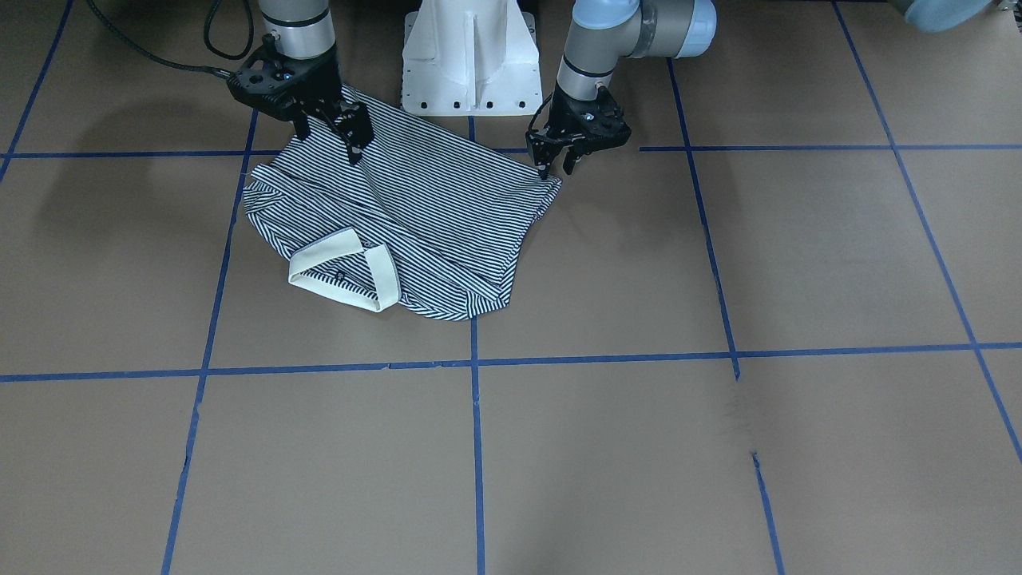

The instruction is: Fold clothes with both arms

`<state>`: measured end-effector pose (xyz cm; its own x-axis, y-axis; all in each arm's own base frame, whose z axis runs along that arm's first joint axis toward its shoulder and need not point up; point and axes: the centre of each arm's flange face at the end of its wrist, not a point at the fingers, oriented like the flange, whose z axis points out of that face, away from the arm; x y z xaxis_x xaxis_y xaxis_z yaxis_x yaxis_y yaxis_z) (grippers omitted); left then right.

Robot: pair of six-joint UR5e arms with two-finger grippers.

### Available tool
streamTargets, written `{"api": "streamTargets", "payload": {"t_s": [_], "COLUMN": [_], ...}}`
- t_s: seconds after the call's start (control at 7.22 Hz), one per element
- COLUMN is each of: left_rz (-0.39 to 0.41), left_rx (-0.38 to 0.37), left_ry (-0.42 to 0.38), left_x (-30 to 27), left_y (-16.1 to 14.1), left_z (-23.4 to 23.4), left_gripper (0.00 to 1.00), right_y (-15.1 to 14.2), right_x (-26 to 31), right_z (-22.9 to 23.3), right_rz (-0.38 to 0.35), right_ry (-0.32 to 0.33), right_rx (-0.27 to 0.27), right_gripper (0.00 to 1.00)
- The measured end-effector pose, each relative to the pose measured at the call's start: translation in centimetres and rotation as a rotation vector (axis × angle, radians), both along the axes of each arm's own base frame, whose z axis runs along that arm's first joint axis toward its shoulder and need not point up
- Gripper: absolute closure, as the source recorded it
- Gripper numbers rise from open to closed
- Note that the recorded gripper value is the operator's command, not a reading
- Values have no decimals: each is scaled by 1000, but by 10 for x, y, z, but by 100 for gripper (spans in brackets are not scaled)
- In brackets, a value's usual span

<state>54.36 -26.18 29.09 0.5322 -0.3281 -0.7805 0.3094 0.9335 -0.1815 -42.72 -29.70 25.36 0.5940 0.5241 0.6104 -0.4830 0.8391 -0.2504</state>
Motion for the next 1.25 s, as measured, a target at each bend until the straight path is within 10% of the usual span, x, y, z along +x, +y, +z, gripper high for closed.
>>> {"api": "streamTargets", "payload": {"t_s": [0.55, 1.25], "left_rz": [-5, -25], "left_rx": [1, 12], "left_ry": [-16, -14], "left_x": [5, -5], "left_y": [-2, -17], "left_z": [6, 4], "left_gripper": [100, 100], "right_y": [-4, -5], "right_x": [-9, -10], "right_z": [14, 16], "right_rz": [4, 4], "right_ry": [35, 40], "right_rx": [-10, -12], "right_gripper": [0, 0]}}
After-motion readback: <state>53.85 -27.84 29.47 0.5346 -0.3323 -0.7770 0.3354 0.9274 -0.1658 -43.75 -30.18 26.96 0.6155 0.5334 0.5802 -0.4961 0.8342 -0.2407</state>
